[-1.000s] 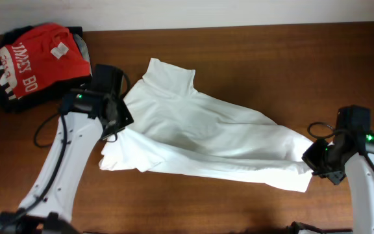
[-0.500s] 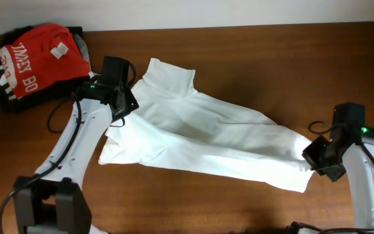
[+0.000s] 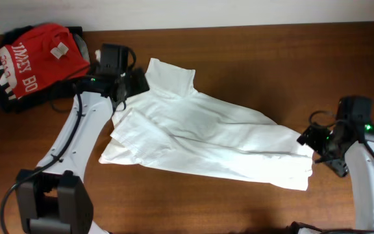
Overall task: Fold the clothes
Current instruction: 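Move the left gripper to the shirt's top-left shoulder and grasp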
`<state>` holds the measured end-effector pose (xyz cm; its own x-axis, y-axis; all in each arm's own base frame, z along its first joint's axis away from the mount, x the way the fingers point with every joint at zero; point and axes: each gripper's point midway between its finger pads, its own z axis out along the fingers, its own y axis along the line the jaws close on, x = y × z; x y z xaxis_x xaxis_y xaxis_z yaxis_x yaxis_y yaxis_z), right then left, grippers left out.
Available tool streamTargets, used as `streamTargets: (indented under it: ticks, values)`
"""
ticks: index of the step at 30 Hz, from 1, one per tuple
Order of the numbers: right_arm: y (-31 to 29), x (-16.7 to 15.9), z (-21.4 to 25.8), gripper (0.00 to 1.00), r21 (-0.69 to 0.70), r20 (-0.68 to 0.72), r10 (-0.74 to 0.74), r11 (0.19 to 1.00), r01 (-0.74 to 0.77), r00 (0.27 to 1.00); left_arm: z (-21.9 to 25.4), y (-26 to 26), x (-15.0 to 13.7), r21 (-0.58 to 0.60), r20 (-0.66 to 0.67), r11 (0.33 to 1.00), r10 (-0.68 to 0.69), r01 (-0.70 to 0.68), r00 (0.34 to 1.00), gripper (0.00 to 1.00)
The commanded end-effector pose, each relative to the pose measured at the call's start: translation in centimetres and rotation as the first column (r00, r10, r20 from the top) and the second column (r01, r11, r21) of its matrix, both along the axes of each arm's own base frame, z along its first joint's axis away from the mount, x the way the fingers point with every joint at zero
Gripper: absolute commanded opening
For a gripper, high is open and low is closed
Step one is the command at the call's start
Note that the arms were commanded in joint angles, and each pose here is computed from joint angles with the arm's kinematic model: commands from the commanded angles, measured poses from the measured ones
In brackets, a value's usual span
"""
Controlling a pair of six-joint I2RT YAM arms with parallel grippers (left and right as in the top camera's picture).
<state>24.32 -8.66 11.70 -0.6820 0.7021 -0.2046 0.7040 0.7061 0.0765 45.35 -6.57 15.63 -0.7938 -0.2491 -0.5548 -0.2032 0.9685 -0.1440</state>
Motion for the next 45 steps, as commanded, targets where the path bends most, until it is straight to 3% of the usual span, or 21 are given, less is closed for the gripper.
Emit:
streamTargets:
  ticks: [1, 5, 7, 13, 15, 24, 30, 38, 40, 41, 42, 43, 44, 45]
  values:
    - [2.0, 3.6, 3.2, 0.99, 0.054, 0.164, 0.189, 0.978, -0.200, 0.968, 3.4, -3.1, 1.7, -0.033, 0.076, 0.971, -0.232, 0.235, 0.970, 0.99]
    - [3.0, 4.4, 4.2, 0.99, 0.088, 0.219, 0.229, 0.964, -0.253, 0.949, 6.2, -5.3, 3.8, -0.005, 0.115, 0.913, -0.406, 0.409, 0.907, 0.99]
    - [3.6, 4.4, 4.2, 0.99, 0.111, 0.229, 0.251, 0.953, -0.281, 0.941, 5.9, -6.1, 5.8, 0.008, 0.121, 0.901, -0.431, 0.433, 0.894, 0.99]
    - [4.2, 3.0, 3.7, 0.99, 0.141, 0.179, 0.281, 0.941, -0.307, 0.943, -1.3, -7.4, 12.8, 0.028, 0.188, 0.905, -0.423, 0.425, 0.887, 0.99]
    - [4.2, 2.9, 3.7, 0.99, 0.140, 0.174, 0.294, 0.937, -0.319, 0.940, -3.6, -7.6, 13.9, 0.029, 0.189, 0.905, -0.423, 0.425, 0.886, 0.99]
    - [4.2, 2.9, 3.7, 0.99, 0.138, 0.176, 0.294, 0.937, -0.320, 0.939, -11.0, -7.2, 13.6, 0.010, 0.065, 0.908, -0.418, 0.419, 0.906, 0.99]
    - [4.2, 2.9, 3.7, 0.99, 0.139, 0.176, 0.294, 0.937, -0.319, 0.939, -12.4, -6.1, 13.3, 0.052, 0.017, 0.922, -0.386, 0.385, 0.922, 0.91]
    - [4.2, 2.9, 3.7, 0.99, 0.137, 0.172, 0.294, 0.938, -0.318, 0.940, -15.9, -5.9, 12.2, 0.034, -0.064, 0.921, -0.386, 0.389, 0.920, 0.90]
    - [4.2, 2.9, 3.7, 0.99, 0.137, 0.173, 0.293, 0.938, -0.318, 0.940, -15.9, -5.9, 12.2, 0.036, -0.065, 0.920, -0.388, 0.391, 0.919, 0.77]
    - [4.2, 2.9, 3.7, 0.99, 0.137, 0.173, 0.294, 0.938, -0.318, 0.940, -15.9, -5.9, 12.2, 0.036, -0.066, 0.920, -0.388, 0.391, 0.919, 0.64]
    - [4.2, 2.9, 3.7, 0.99, 0.136, 0.173, 0.294, 0.938, -0.318, 0.940, -15.9, -5.9, 12.2, 0.036, -0.065, 0.920, -0.388, 0.391, 0.919, 0.42]
    - [4.2, 2.9, 3.7, 0.99, 0.135, 0.174, 0.294, 0.938, -0.318, 0.940, -15.8, -5.9, 12.3, 0.037, -0.061, 0.920, -0.388, 0.390, 0.920, 0.28]
    - [3.5, 2.9, 3.6, 0.99, 0.104, 0.159, 0.289, 0.946, -0.307, 0.944, -15.8, -5.6, 12.4, 0.051, -0.059, 0.923, -0.380, 0.383, 0.923, 0.01]
    - [2.9, 2.8, 3.6, 0.99, 0.074, 0.142, 0.282, 0.953, -0.295, 0.949, -15.8, -5.2, 12.5, 0.071, -0.063, 0.926, -0.366, 0.370, 0.928, 0.01]
